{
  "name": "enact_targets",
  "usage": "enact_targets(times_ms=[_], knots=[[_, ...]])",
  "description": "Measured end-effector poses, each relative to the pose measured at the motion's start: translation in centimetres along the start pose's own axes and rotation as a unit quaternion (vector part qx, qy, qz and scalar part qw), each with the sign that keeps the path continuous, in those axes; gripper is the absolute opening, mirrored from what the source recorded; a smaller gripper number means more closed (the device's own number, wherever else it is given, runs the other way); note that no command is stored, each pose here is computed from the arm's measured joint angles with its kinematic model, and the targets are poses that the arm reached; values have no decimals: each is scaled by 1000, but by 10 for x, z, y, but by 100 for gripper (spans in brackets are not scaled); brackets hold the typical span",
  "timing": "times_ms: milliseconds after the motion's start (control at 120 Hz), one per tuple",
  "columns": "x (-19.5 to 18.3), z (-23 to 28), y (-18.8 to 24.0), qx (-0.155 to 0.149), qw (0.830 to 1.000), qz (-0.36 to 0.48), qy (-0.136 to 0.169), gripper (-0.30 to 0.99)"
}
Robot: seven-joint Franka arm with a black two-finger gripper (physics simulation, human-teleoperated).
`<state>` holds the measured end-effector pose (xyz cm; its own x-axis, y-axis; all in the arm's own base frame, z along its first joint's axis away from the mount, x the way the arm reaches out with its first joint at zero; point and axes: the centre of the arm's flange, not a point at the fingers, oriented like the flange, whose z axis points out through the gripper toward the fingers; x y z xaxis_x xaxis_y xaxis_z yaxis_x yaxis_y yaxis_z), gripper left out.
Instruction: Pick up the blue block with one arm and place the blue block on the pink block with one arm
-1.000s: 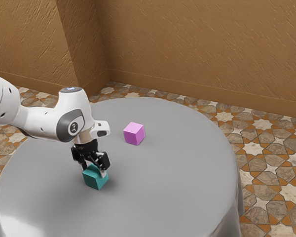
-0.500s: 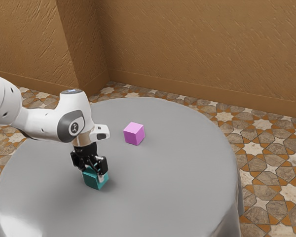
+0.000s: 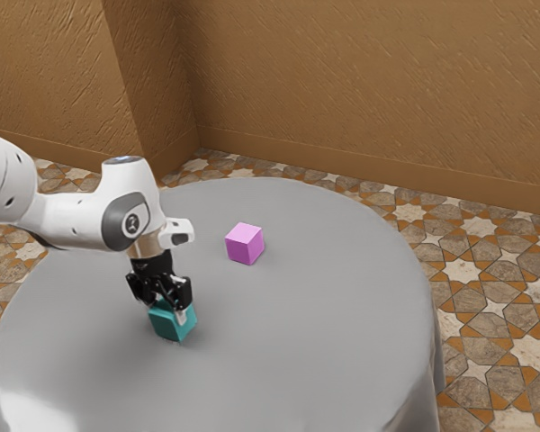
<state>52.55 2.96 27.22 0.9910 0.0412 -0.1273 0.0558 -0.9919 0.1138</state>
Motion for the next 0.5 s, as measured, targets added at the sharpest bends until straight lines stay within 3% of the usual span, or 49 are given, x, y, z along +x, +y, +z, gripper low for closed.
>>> enact_targets(times_ms=[175,342,500], knots=[[19,-36,-7,8,1000,-1,21,29],[77,-119,9,33,995,25,88,28],[145,-140,27,46,990,43,125,29]])
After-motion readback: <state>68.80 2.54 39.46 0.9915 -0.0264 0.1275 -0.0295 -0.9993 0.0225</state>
